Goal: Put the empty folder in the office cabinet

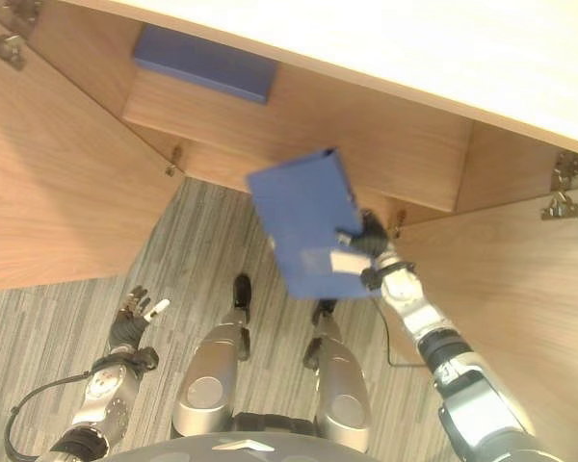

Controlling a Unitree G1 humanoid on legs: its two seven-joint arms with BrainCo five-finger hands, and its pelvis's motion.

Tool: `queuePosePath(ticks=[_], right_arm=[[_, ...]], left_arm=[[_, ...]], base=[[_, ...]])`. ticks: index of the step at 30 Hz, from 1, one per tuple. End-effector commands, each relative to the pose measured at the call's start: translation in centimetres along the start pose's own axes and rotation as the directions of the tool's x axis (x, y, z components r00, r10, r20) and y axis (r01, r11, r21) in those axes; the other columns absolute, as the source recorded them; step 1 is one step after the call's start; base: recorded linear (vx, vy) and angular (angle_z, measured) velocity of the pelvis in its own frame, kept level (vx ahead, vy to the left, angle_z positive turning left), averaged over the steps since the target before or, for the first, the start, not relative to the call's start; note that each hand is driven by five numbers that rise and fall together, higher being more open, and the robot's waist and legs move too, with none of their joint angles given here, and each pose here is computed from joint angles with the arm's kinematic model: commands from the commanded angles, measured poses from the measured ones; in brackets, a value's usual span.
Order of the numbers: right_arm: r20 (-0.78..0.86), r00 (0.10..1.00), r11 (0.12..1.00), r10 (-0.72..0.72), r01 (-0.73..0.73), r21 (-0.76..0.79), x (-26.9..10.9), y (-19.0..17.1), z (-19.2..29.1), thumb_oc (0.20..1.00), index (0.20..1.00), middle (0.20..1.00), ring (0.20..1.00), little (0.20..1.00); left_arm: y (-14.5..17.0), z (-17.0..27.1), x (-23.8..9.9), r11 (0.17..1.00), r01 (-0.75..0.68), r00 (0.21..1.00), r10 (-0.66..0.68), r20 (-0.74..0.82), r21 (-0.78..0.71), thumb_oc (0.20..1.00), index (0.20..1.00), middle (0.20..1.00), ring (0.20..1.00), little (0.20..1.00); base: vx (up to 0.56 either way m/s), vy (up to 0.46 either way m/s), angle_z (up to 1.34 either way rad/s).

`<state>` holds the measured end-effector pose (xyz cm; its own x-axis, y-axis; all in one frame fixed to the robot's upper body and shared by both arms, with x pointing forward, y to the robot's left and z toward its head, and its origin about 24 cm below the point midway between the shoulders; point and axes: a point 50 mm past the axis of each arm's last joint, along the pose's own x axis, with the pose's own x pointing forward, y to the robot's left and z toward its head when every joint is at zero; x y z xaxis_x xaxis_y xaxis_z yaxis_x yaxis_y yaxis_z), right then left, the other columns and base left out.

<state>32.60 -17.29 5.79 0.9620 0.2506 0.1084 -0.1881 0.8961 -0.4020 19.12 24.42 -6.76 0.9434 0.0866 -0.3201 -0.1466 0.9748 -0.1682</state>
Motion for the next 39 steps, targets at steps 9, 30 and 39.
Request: queuePosePath(ticks=[9,30,39], right_arm=[[-0.015,0.999,0.999,0.048,-0.049,-0.019,-1.5,-0.6,-0.5,0.200,0.200,0.200,0.200,0.200],[-0.101,0.991,0.980,-0.091,0.107,0.170,-1.9,-1.2,-1.9,0.200,0.200,0.200,0.200,0.200],[-0.292,0.843,0.683,-0.453,0.538,0.495,-1.4,-2.6,-2.4,0.200,0.200,0.200,0.200,0.200]], left_arm=[[1.3,-0.1,-2.2,1.000,0.016,0.999,-0.016,0.033,0.008,1.000,1.000,1.000,1.000,1.000],[-1.3,-2.8,-2.6,0.988,0.152,0.985,-0.149,-0.083,0.026,1.000,1.000,1.000,1.000,1.000],[-4.2,-4.1,-2.9,0.984,0.176,0.980,-0.177,-0.087,-0.017,1.000,1.000,1.000,1.000,1.000]], base=[[0.25,0.034,-0.11],[0.24,-0.161,0.18],[-0.02,0.081,-0.01]])
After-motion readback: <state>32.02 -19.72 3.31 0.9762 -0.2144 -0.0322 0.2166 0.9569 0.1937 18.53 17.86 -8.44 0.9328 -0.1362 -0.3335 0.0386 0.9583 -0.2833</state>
